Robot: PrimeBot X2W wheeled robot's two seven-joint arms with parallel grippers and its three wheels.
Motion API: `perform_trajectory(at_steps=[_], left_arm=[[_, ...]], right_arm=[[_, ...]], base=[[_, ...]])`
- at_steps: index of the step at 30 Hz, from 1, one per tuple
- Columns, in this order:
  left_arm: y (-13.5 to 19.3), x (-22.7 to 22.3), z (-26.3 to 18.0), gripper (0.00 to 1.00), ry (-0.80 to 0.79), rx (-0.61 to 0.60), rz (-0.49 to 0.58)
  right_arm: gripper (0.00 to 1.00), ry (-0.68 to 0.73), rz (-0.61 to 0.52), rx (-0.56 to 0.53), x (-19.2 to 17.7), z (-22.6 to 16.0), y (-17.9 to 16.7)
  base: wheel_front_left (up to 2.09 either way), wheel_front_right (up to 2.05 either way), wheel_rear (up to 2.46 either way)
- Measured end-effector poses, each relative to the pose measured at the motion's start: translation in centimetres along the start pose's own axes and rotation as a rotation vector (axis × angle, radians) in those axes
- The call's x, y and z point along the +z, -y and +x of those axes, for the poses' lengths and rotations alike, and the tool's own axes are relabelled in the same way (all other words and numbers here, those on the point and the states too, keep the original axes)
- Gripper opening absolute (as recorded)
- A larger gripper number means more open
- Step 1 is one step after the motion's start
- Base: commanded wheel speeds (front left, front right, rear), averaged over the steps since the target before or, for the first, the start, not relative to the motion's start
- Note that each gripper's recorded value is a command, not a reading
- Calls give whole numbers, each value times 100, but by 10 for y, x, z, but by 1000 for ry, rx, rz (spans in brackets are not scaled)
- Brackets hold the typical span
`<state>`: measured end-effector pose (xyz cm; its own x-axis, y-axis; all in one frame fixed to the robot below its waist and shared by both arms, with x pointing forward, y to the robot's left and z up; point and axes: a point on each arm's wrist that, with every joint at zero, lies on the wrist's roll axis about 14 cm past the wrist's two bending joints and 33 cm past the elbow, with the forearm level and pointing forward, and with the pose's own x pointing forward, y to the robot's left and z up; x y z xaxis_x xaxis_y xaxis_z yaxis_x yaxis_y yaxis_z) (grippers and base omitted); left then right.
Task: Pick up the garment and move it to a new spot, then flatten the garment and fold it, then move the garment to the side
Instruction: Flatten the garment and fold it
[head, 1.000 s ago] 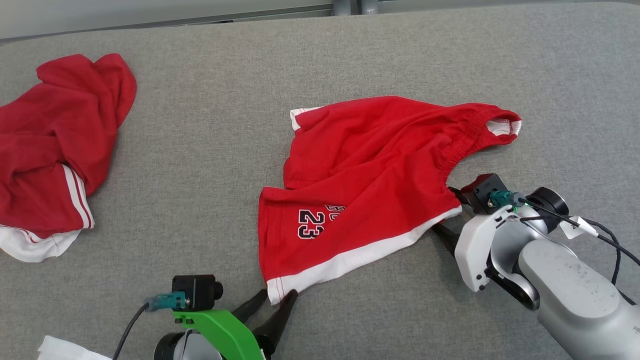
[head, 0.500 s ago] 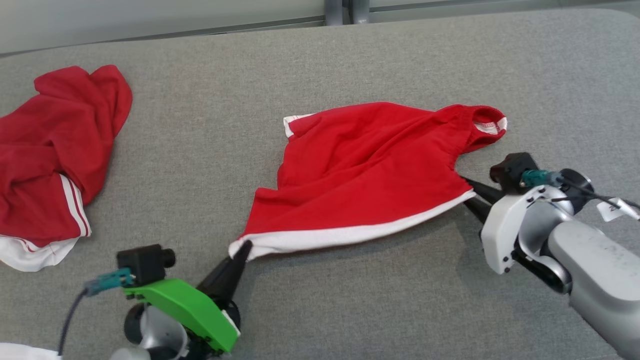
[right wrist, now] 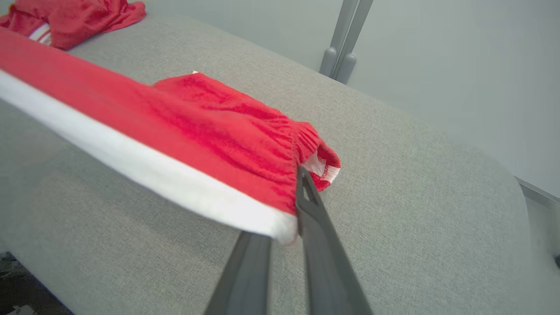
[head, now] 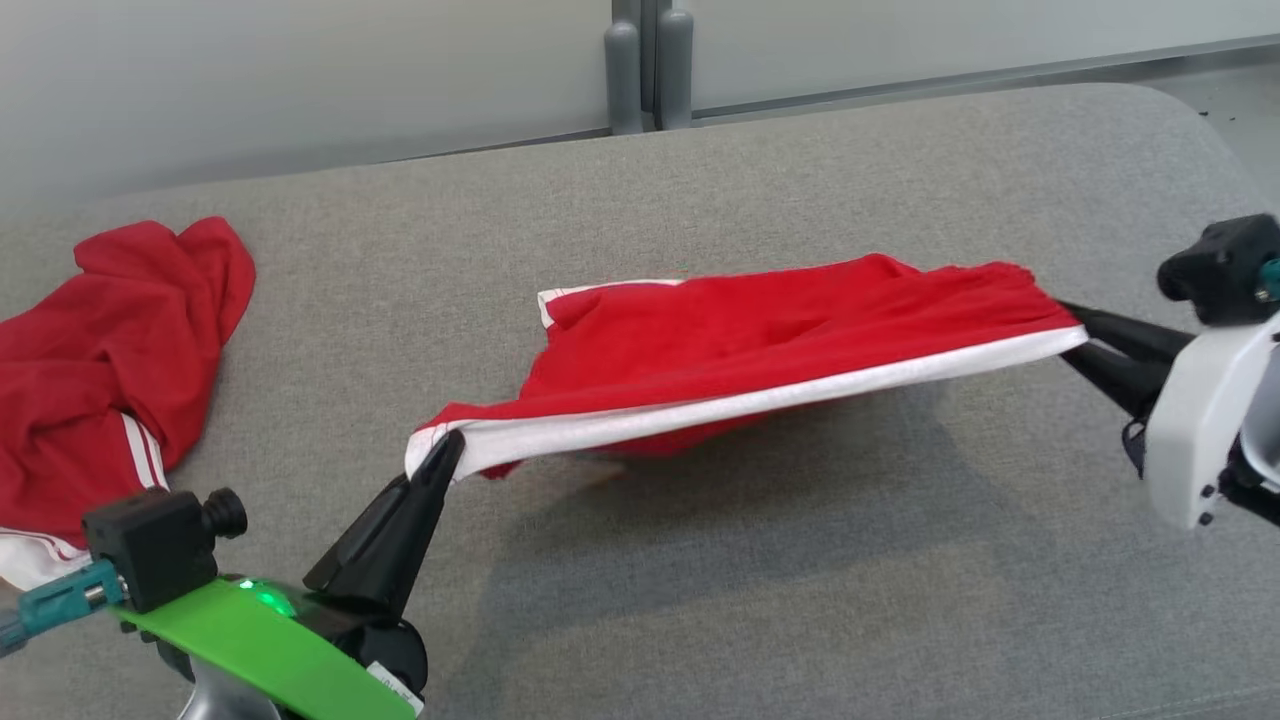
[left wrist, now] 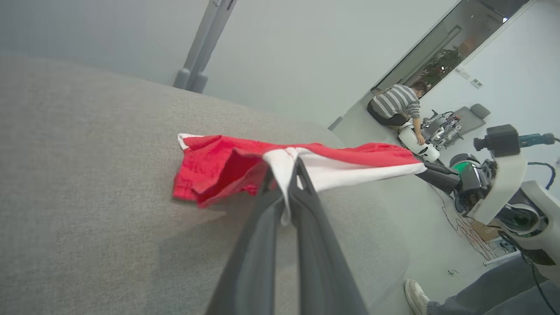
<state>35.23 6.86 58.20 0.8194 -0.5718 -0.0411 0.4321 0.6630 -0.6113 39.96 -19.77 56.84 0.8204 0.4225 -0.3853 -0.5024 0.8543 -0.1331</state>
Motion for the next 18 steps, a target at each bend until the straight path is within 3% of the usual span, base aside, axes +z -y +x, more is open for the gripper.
perform_trajectory(at_steps=[5, 7, 10, 14, 18], left_arm=[[26, 22, -4, 0, -5, -67, 96], [27, 36, 0, 0, -7, -74, 172], [28, 63, 15, 0, 22, -94, 197], [6, 102, 53, 0, 34, -59, 242], [-17, 143, 103, 0, 63, -2, 317]], right_arm=[[0, 98, -97, -62, 54, -39, 9], [0, 167, -96, -66, 77, -46, 8], [0, 238, -144, -88, 106, -47, 10], [0, 267, -179, -82, 127, -23, 10], [0, 297, -264, -144, 160, 13, 34]], base=[[0, 0, 0], [0, 0, 0], [0, 0, 0], [0, 0, 0], [0, 0, 0]])
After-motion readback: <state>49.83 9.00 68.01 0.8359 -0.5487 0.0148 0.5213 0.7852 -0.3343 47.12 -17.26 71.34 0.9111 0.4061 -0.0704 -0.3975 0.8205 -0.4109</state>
